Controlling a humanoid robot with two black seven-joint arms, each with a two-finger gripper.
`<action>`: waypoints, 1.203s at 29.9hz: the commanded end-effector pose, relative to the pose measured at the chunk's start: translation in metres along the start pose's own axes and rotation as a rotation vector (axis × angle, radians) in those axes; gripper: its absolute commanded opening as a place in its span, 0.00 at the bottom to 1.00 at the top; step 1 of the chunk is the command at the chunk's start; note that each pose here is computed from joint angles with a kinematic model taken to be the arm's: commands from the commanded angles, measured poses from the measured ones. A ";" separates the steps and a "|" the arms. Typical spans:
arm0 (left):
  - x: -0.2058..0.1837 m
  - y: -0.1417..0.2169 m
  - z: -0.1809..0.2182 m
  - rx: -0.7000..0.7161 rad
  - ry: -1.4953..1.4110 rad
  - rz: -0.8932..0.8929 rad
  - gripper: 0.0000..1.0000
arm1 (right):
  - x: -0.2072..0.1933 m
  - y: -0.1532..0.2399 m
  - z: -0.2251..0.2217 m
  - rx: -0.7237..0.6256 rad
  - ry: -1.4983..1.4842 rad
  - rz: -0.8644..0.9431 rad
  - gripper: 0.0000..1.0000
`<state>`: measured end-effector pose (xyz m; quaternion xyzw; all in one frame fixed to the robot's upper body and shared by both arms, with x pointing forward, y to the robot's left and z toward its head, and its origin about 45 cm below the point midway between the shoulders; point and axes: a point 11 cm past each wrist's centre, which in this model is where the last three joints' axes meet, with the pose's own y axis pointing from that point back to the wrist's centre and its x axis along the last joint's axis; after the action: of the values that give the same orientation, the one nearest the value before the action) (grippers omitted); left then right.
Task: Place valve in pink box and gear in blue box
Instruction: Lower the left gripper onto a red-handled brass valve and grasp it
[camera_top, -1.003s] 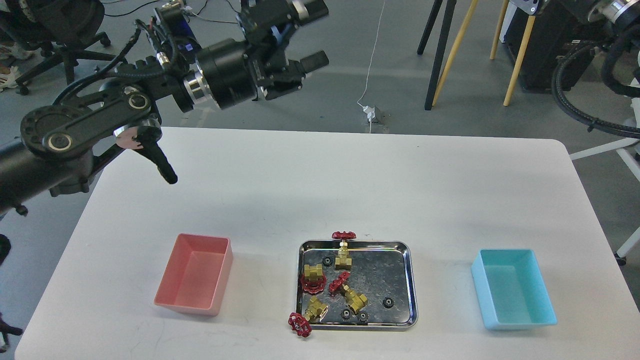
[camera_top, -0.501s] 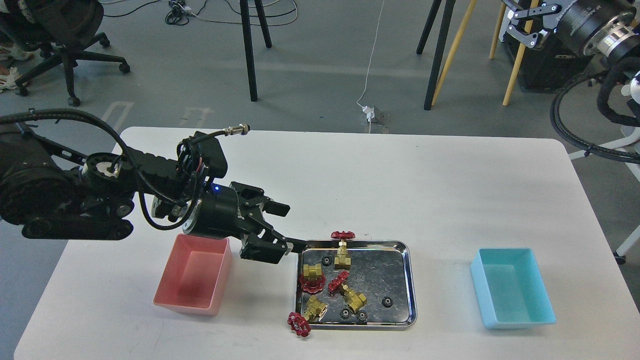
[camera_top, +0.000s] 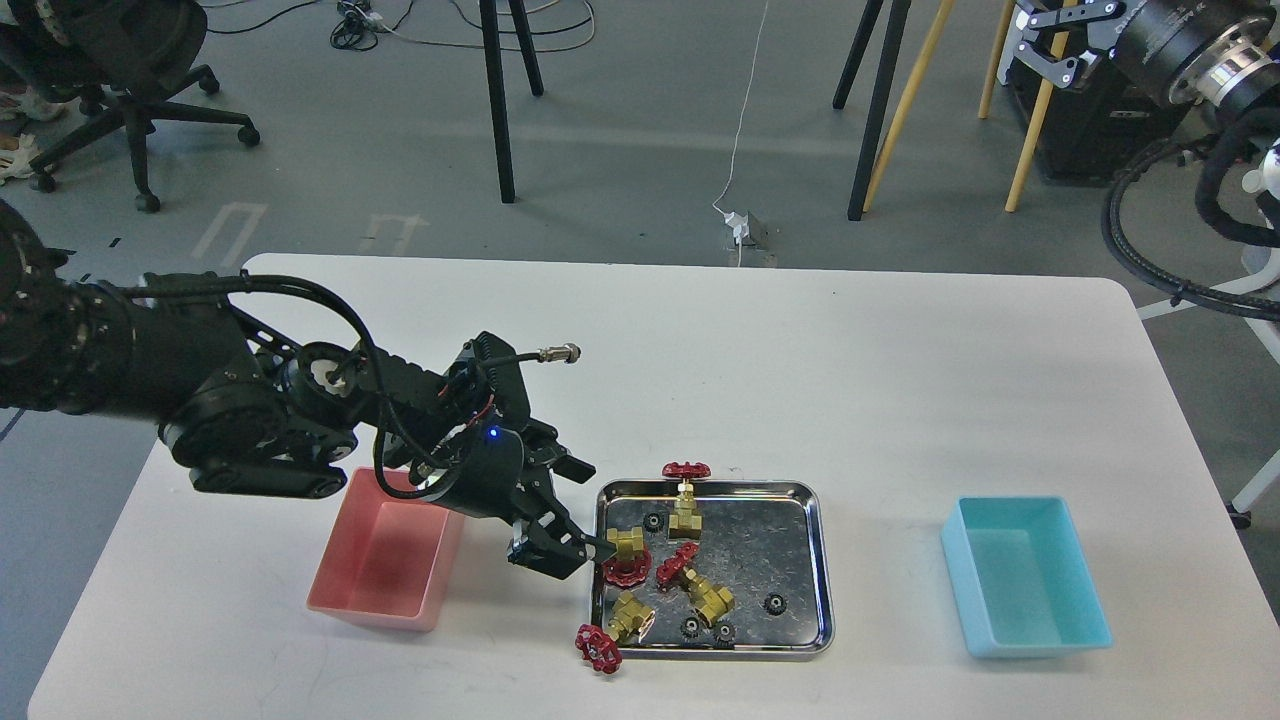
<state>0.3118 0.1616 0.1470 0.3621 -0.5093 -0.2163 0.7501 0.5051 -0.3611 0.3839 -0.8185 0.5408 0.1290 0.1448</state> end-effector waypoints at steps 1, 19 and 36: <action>-0.003 -0.007 -0.003 0.005 -0.004 -0.003 0.93 | 0.005 0.004 0.000 -0.003 0.002 0.013 1.00; -0.005 -0.026 0.004 -0.017 0.026 0.028 0.84 | 0.009 0.007 0.006 -0.010 -0.004 0.021 1.00; -0.008 -0.048 0.006 -0.025 0.010 0.033 0.70 | 0.017 0.014 0.012 -0.025 -0.005 0.040 1.00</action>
<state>0.3059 0.1360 0.1077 0.3469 -0.5068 -0.2062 0.7618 0.4986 -0.3760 0.3654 -0.8090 0.5549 0.1405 0.1335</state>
